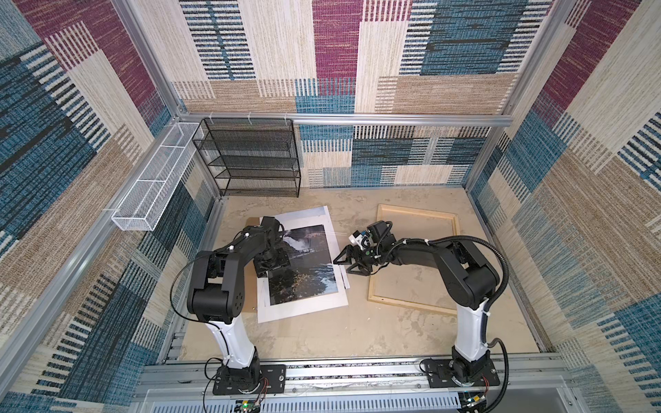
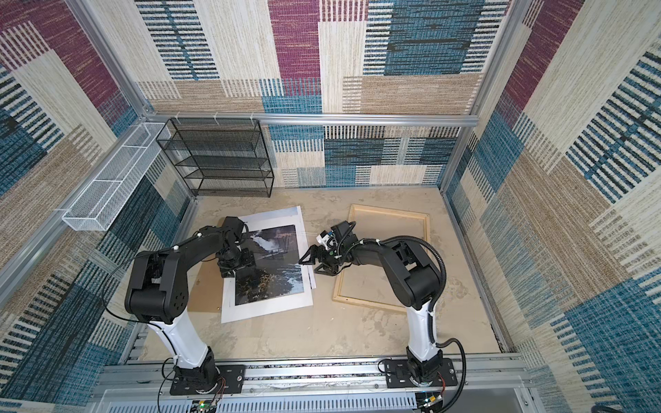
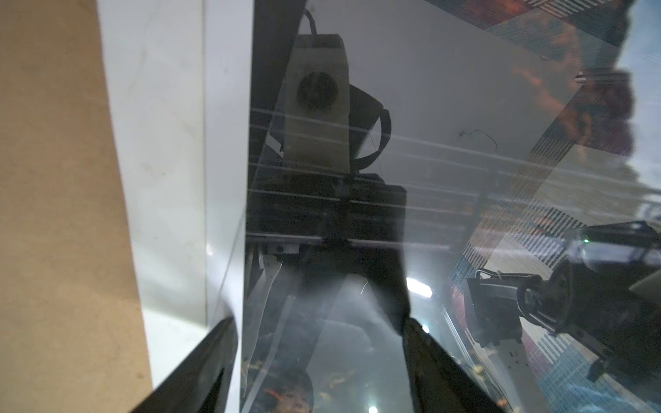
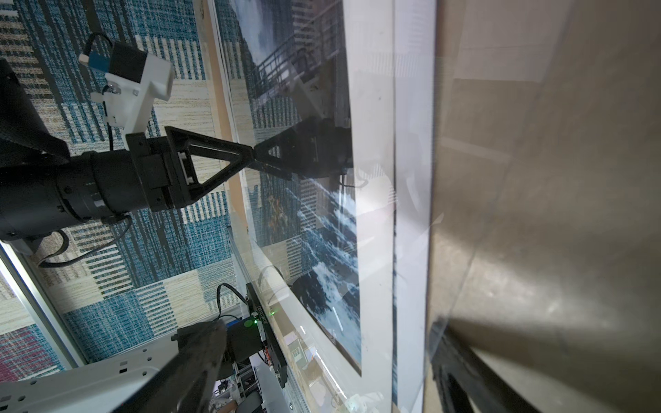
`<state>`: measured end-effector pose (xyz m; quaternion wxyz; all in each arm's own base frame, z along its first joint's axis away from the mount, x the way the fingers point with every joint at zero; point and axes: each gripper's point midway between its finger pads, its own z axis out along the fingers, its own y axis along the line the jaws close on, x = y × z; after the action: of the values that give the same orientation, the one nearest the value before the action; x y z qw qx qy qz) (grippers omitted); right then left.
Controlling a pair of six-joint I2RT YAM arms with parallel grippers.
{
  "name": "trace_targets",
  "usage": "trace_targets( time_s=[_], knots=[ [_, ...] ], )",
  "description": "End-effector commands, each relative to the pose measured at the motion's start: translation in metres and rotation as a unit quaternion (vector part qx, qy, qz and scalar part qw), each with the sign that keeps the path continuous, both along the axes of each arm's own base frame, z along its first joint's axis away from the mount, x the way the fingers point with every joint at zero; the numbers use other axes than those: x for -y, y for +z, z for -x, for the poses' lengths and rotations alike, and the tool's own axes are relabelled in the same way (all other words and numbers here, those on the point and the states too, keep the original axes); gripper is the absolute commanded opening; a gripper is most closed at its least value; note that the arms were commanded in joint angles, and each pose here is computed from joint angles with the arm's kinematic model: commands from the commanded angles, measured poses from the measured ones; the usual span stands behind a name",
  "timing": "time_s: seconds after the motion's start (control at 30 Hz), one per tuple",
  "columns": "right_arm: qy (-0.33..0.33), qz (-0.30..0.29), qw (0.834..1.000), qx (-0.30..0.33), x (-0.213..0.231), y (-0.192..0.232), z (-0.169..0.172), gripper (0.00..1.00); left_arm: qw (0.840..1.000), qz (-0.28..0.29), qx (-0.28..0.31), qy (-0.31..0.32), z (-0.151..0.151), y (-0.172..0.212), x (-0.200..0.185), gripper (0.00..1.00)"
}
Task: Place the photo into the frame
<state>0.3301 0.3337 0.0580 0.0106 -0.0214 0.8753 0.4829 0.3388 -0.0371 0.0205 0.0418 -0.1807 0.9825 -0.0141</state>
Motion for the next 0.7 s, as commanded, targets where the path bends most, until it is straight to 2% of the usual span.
trace_targets(
  time_s=[0.0, 0.3, 0.67],
  knots=[
    [-0.01, 0.001, 1.0, 0.002, -0.001, 0.001, -0.004, 0.87, 0.999, 0.026, -0.021, 0.004, 0.009, -0.009, 0.009, 0.76],
    [-0.017, 0.007, 0.999, 0.038, 0.0, 0.021, -0.012, 0.83, 0.999, 0.028, -0.021, 0.002, 0.009, -0.009, 0.009, 0.75],
    [-0.009, -0.018, 0.998, 0.061, -0.005, 0.045, -0.016, 0.77, 0.999, 0.029, -0.026, 0.001, 0.01, -0.012, 0.01, 0.75]
  ],
)
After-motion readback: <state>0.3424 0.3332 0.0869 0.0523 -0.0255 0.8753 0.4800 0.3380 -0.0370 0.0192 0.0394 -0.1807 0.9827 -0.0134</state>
